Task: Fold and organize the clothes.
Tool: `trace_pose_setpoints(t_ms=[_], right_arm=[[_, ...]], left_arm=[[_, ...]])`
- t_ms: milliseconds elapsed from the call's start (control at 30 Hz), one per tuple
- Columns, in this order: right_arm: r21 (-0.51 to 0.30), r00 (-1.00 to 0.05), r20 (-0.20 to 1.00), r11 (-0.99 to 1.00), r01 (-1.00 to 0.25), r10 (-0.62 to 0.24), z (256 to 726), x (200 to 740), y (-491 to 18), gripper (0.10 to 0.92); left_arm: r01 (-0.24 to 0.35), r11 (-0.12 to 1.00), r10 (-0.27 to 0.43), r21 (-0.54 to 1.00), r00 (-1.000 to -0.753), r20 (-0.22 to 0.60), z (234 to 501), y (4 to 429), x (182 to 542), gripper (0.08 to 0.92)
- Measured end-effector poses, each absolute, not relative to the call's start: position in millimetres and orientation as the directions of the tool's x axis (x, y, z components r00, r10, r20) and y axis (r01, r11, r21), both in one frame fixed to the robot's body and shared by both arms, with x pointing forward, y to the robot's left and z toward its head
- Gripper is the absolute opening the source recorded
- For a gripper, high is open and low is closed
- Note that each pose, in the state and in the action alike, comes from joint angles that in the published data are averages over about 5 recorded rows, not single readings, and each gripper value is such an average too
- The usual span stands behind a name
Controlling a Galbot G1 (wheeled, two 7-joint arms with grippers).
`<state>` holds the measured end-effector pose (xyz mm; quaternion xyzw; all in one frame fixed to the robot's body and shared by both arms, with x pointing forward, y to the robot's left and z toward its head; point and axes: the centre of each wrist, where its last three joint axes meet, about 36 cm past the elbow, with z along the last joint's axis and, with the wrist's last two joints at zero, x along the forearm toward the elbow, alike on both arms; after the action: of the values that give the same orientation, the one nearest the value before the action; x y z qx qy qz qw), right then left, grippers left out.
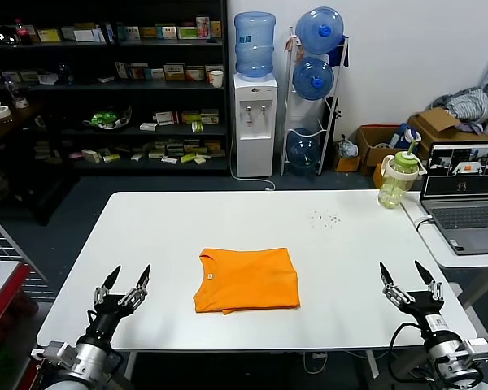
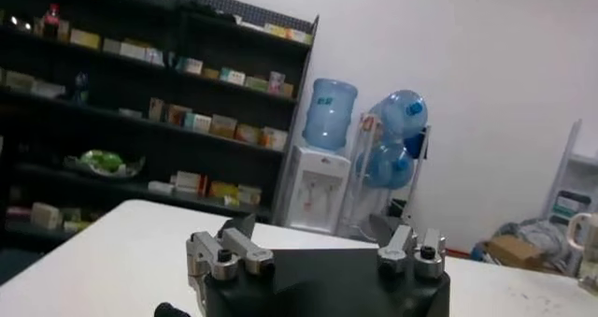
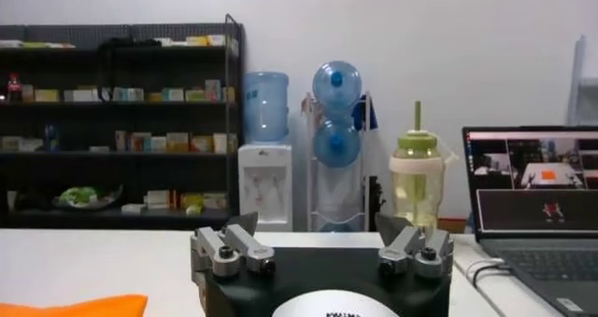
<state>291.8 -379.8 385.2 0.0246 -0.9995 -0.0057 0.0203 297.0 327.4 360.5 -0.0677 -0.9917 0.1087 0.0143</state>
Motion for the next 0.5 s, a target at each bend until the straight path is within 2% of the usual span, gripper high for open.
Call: trace_pose_setpoints(t_ms=[500], right_arm=[[-0.018,-0.999,0.01,0.999,-0.046,-0.046,371.4,280.2,-374.1,0.823]], left_arm=[[0.111,0.983,0.108,-0.148,-0.994,-0.024,353.6,342.5,277.0,0.823]])
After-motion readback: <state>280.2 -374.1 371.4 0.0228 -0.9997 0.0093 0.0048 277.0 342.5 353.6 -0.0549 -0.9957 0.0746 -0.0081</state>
